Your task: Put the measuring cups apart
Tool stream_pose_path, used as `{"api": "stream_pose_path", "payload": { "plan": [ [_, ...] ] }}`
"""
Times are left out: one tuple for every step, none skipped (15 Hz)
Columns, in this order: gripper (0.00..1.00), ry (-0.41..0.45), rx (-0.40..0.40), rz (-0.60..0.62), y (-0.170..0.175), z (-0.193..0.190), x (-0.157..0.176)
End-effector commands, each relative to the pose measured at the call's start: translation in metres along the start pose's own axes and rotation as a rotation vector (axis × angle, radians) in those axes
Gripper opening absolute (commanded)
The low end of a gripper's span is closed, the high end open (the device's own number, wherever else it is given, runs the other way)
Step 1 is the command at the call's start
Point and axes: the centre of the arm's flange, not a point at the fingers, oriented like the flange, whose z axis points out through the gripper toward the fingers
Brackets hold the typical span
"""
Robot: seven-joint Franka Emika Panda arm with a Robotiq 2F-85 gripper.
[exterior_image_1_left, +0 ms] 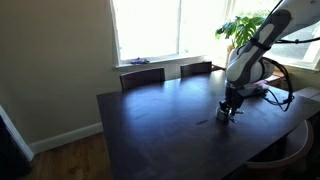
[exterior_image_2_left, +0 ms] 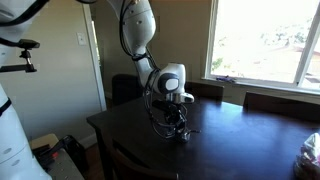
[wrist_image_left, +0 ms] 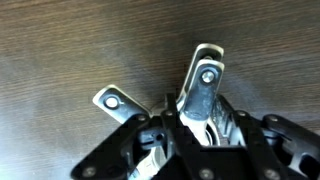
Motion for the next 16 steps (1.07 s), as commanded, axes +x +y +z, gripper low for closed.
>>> {"api": "stream_pose_path", "payload": {
  "plan": [
    [0.20,-0.007,-0.007,-0.025,0.000,-0.014,-0.012],
    [0.18,-0.010,-0.006,-0.026,0.000,-0.015,-0.011],
    [0.19,-0.011,-0.006,-0.027,0.000,-0.015,-0.011],
    [0.16,-0.015,-0.004,-0.029,0.000,-0.015,-0.011],
    [0.13,-0.016,-0.003,-0.028,0.000,-0.016,-0.010],
    [0.12,-0.018,-0.002,-0.029,0.001,-0.016,-0.010],
    [0.12,-0.015,-0.001,-0.030,0.001,-0.018,-0.010],
    [0.12,-0.007,0.000,-0.034,0.002,-0.021,-0.011],
    [0.13,0.002,0.001,-0.038,0.002,-0.024,-0.011],
    [0.14,0.016,0.007,-0.047,0.002,-0.029,-0.012],
    [0.14,0.024,0.013,-0.059,0.002,-0.035,-0.012],
    [0.14,0.038,0.021,-0.067,0.001,-0.042,-0.013],
    [0.14,0.046,0.029,-0.076,0.001,-0.048,-0.014],
    [0.14,0.053,0.036,-0.086,-0.001,-0.054,-0.014],
    [0.14,0.059,0.040,-0.097,-0.003,-0.059,-0.015],
    [0.13,0.064,0.046,-0.113,-0.005,-0.065,-0.018]
  ]
}}
